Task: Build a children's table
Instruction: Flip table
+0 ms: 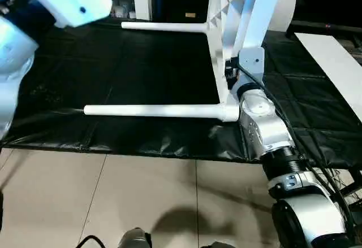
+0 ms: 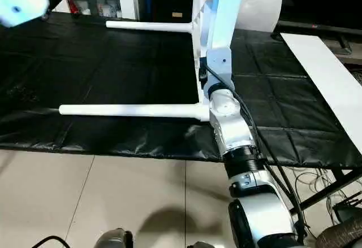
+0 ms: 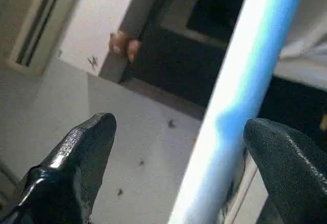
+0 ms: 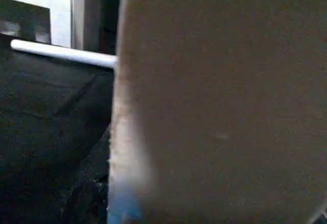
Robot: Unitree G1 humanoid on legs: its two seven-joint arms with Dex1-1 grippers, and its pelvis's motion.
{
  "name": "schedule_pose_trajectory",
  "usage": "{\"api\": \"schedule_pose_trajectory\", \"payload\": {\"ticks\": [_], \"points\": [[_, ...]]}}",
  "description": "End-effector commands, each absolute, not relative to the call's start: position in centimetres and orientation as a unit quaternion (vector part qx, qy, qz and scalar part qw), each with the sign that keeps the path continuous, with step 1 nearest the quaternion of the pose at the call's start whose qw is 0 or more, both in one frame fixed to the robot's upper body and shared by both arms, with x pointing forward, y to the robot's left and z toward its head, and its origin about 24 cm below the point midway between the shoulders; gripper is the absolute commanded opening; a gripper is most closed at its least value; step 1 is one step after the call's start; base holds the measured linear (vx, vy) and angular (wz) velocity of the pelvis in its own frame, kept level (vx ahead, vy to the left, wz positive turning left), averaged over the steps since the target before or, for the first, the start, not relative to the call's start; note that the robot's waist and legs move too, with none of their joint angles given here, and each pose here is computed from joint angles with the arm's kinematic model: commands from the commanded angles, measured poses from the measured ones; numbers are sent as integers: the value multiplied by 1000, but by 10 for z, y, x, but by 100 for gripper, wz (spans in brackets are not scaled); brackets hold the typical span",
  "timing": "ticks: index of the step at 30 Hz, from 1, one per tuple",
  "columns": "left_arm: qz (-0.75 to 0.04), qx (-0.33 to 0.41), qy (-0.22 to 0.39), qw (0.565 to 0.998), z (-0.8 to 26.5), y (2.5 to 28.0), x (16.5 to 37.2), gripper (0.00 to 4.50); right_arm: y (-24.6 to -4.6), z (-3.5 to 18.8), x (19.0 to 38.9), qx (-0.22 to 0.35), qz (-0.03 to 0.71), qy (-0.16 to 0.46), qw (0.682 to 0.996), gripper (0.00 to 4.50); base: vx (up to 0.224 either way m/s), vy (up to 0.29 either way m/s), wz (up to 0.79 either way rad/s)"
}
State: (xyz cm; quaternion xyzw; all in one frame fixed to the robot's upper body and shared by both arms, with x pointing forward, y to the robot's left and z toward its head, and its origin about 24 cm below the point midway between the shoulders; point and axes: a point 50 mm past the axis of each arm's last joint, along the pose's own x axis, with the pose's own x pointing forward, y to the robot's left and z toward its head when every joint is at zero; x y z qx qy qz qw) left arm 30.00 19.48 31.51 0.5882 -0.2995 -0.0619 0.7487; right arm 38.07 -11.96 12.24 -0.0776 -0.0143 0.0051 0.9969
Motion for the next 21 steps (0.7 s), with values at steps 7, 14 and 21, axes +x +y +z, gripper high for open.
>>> {"api": "schedule_pose_trajectory", "payload": {"ticks": [7, 14, 21], "points": [[-57, 574, -279, 767, 315, 199, 324, 415, -126, 127, 383, -89, -13, -23, 996, 204, 0, 0, 0], [-50, 567, -273, 776, 311, 199, 334, 353, -124, 128, 383, -89, -11, -28, 996, 204, 0, 0, 0], [-13, 562, -273, 781, 315, 209, 340, 297, -122, 131, 382, -94, -4, -38, 995, 204, 0, 0, 0]]}}
